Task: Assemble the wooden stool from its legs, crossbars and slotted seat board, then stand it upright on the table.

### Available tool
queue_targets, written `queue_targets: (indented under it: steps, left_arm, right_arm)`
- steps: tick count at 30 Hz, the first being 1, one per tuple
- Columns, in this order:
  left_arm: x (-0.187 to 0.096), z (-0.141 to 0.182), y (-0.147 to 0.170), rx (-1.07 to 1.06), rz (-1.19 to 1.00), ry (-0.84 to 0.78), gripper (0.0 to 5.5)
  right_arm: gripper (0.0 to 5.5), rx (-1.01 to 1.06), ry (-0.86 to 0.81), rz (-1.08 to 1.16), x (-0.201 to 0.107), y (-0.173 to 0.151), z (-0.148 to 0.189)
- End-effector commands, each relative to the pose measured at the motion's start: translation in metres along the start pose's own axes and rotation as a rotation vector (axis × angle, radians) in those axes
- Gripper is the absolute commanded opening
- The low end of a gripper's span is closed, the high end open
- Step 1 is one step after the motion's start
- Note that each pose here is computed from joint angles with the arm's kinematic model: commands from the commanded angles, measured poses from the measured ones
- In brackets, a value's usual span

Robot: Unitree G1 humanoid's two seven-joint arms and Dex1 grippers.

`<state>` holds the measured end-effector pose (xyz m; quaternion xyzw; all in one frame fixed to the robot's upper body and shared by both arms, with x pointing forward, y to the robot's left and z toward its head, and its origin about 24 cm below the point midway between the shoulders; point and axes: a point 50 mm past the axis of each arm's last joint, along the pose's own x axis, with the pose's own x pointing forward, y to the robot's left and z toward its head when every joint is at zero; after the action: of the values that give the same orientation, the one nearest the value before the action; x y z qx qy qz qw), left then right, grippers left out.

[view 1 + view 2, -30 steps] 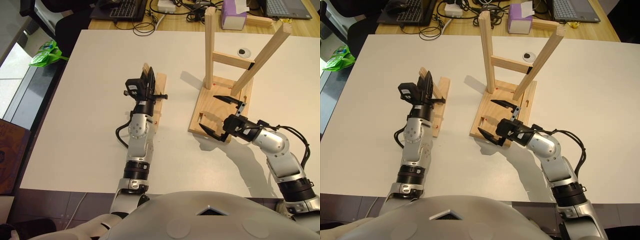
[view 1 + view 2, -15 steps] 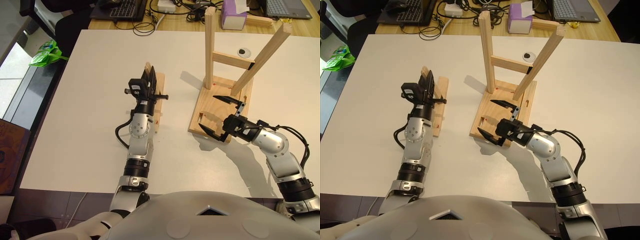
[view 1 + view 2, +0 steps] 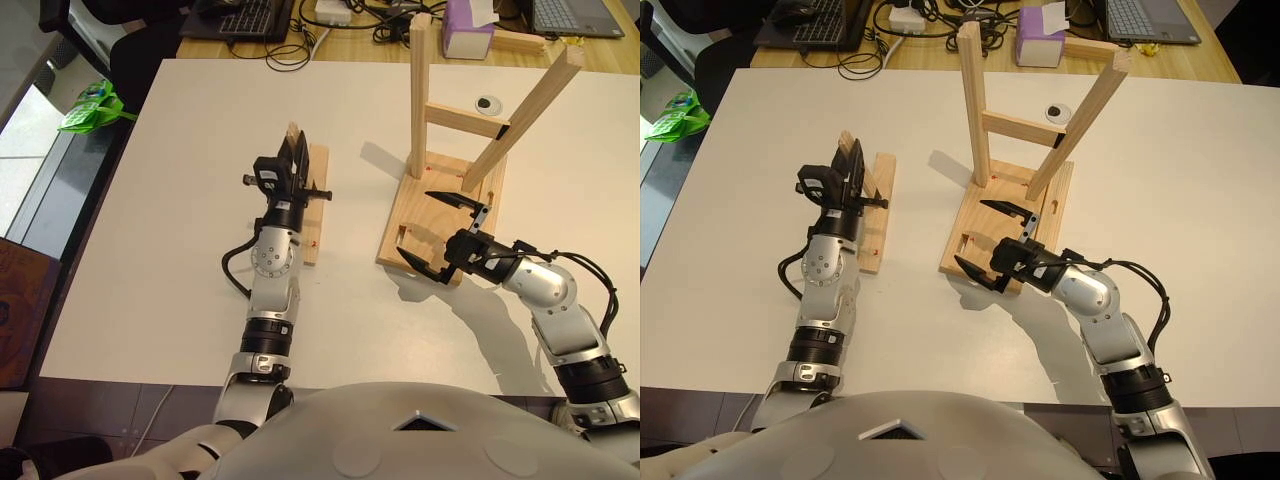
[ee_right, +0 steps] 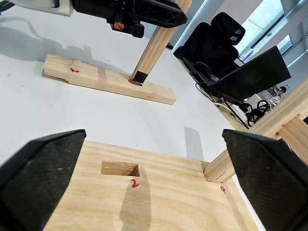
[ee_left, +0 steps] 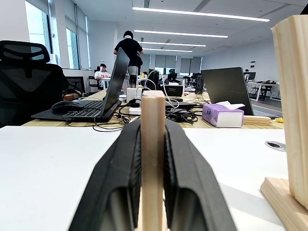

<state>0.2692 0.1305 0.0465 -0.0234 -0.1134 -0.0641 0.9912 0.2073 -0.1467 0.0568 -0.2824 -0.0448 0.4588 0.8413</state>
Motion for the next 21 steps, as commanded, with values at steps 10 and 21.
queue_targets:
  steps: [10,21]
  left_arm:
    - [-0.018,-0.047,-0.012,0.027,-0.013,0.117,0.41]
    - [-0.024,-0.055,-0.005,0.075,-0.028,0.137,0.41]
  right_arm:
    - [5.4,-0.02,0.0,0.019,0.001,-0.007,0.001]
    - [5.4,-0.019,0.001,0.015,0.0,-0.009,0.0]
